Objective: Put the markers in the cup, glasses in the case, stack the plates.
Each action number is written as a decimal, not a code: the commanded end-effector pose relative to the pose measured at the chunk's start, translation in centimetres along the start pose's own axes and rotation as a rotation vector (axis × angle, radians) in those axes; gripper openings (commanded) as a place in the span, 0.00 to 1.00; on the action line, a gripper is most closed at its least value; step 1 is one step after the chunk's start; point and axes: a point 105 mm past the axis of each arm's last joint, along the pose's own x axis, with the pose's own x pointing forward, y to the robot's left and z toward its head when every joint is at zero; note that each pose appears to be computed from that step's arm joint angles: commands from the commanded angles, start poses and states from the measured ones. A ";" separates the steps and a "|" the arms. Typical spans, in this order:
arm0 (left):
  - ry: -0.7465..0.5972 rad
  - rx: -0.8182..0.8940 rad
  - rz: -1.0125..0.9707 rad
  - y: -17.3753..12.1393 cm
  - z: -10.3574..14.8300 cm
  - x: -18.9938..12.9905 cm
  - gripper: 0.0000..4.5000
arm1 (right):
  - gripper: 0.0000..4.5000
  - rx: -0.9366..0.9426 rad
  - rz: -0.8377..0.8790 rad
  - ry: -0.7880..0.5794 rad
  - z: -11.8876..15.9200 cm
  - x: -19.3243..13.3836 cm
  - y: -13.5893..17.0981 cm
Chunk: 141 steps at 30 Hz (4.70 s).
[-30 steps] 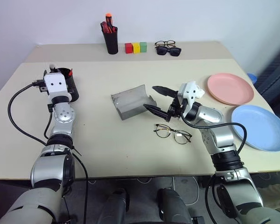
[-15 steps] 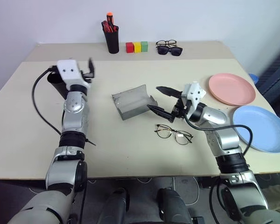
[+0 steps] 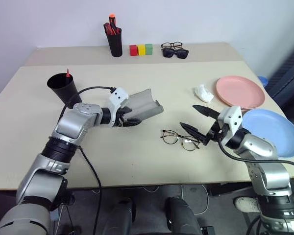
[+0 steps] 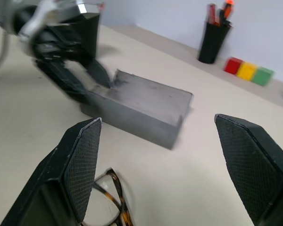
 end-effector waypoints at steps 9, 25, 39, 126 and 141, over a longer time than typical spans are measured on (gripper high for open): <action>0.116 0.066 -0.023 -0.9 0.1 3.2 0.81 | 0.87 -0.041 -0.066 -0.048 2.1 -0.8 0.3; 0.177 0.114 0.041 0.4 0.8 4.4 0.05 | 0.87 -0.045 -0.094 -0.044 1.5 -1.2 0.0; 0.148 0.299 -0.220 -2.9 0.0 2.7 0.01 | 0.87 -0.046 -0.084 -0.044 1.6 -0.9 -0.1; -0.202 0.300 -0.241 -2.9 0.1 -5.1 0.99 | 0.87 -0.086 0.318 0.274 -3.5 -0.5 -0.5; -0.220 0.319 -0.310 -4.6 -2.0 -7.5 0.99 | 0.87 -0.044 0.490 0.401 -5.5 0.8 -0.1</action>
